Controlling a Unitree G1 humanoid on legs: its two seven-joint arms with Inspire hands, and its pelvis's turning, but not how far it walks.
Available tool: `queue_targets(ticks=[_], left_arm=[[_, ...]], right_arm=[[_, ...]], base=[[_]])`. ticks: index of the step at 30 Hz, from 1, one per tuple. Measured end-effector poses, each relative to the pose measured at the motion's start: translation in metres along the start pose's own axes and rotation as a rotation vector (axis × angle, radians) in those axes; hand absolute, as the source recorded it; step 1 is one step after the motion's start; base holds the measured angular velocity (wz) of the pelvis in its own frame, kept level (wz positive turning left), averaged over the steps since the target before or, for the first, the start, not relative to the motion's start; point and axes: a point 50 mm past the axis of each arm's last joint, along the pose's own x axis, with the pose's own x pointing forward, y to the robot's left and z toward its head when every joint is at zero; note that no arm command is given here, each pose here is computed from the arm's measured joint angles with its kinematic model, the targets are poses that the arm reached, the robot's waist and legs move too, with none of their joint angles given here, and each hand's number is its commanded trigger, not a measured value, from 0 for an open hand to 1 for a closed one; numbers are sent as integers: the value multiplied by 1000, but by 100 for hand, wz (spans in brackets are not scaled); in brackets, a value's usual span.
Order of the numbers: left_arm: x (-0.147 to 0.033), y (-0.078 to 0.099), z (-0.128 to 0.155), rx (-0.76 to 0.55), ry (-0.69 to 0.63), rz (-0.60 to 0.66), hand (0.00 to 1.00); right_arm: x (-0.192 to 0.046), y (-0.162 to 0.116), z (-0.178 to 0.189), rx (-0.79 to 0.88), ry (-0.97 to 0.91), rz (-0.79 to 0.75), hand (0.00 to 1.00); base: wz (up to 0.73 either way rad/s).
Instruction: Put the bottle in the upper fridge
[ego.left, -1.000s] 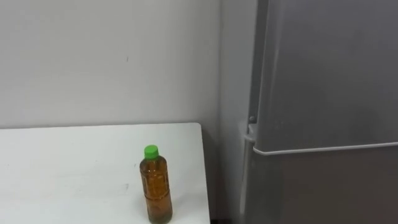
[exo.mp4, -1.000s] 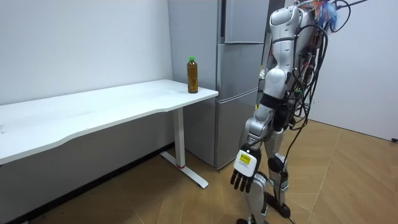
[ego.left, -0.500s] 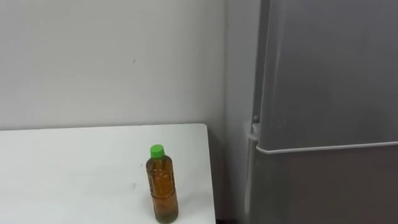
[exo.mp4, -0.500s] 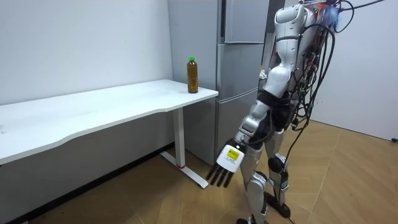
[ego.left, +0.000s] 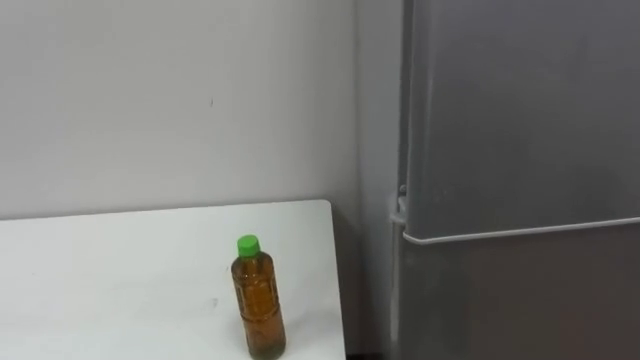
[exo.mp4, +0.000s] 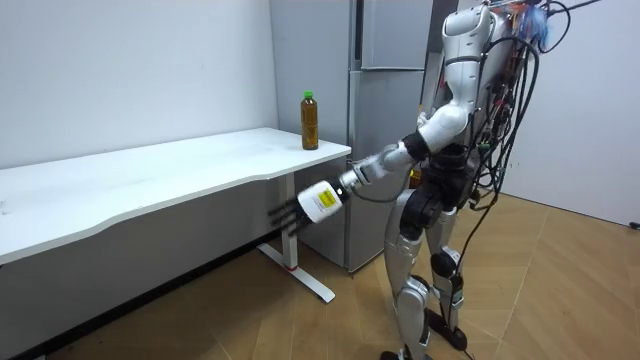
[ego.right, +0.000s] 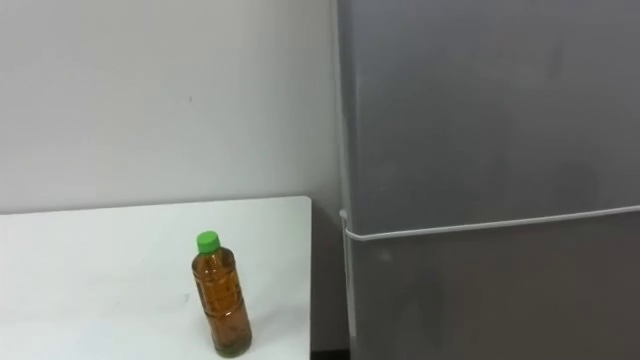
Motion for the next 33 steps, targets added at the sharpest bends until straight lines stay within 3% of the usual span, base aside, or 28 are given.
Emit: queue_targets(ticks=[4,7,15,22,33], left_arm=[[1,-9,36,-40,-149,-11,0],[-5,-20,79,-86,-315,-50,0],[-34,-49,162,-172,-658,-178,0],[-51,-67,195,-225,-795,-268,0],[-95,-109,226,-199,-980,-576,0]], right_arm=[[-1,-2,-2,-2,-3,-3,0],[-1,-1,-3,2,-1,0,0],[-1,1,-4,3,3,4,0],[1,6,-2,9,-6,17,0],[5,16,6,4,1,44,0]], base=[[-1],[0],[0],[1],[0]])
